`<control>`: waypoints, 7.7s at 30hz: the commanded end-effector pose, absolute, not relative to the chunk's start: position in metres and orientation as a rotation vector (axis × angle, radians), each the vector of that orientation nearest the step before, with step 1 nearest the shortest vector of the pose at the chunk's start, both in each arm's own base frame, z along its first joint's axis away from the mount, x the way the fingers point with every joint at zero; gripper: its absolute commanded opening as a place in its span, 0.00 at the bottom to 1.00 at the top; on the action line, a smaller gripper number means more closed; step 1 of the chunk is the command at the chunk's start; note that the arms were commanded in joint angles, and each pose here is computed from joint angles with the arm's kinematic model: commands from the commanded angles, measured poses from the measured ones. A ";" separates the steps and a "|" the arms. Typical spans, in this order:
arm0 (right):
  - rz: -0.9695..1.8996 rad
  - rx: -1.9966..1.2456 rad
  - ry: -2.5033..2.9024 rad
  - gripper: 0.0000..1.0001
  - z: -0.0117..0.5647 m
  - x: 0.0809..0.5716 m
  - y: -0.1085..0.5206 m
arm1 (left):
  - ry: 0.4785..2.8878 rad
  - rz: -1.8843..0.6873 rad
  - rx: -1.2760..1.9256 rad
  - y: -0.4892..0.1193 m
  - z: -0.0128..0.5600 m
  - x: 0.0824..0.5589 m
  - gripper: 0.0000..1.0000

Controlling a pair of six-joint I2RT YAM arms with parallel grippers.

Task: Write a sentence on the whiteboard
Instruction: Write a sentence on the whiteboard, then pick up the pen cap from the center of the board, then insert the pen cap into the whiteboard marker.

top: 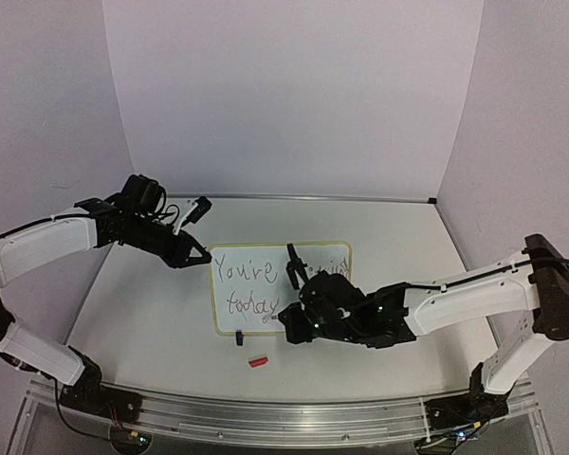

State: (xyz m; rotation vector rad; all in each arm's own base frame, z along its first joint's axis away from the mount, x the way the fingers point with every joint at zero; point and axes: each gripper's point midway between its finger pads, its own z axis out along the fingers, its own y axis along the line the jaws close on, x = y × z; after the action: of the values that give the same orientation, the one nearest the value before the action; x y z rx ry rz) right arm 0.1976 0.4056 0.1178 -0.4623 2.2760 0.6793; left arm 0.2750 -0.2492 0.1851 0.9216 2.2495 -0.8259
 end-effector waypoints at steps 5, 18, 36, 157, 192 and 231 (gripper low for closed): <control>0.677 -0.339 2.180 0.00 0.152 0.207 0.376 | 2.344 -0.818 0.965 -0.249 0.163 0.261 0.00; 0.601 -0.307 2.190 0.00 0.144 0.211 0.363 | 2.347 -0.821 0.965 -0.249 0.162 0.261 0.00; 0.649 -0.383 2.153 0.00 0.162 0.205 0.366 | 2.348 -0.816 0.965 -0.249 0.162 0.262 0.00; 1.334 -0.575 2.250 0.00 0.178 0.155 0.326 | 2.114 -0.577 1.242 -0.355 0.081 0.112 0.00; 1.614 -0.633 2.245 0.00 0.177 0.140 0.350 | 1.980 -0.834 1.264 -0.361 0.129 0.089 0.00; 1.680 -0.663 2.250 0.00 0.174 0.135 0.356 | 1.934 -0.871 1.233 -0.364 0.143 0.090 0.00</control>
State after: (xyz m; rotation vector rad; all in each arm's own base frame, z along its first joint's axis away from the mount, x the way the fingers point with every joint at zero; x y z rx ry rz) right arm 0.1327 0.3498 0.1625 -0.6442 2.3103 1.6303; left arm 0.0870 -0.3592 0.1306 1.2555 1.9839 -0.8413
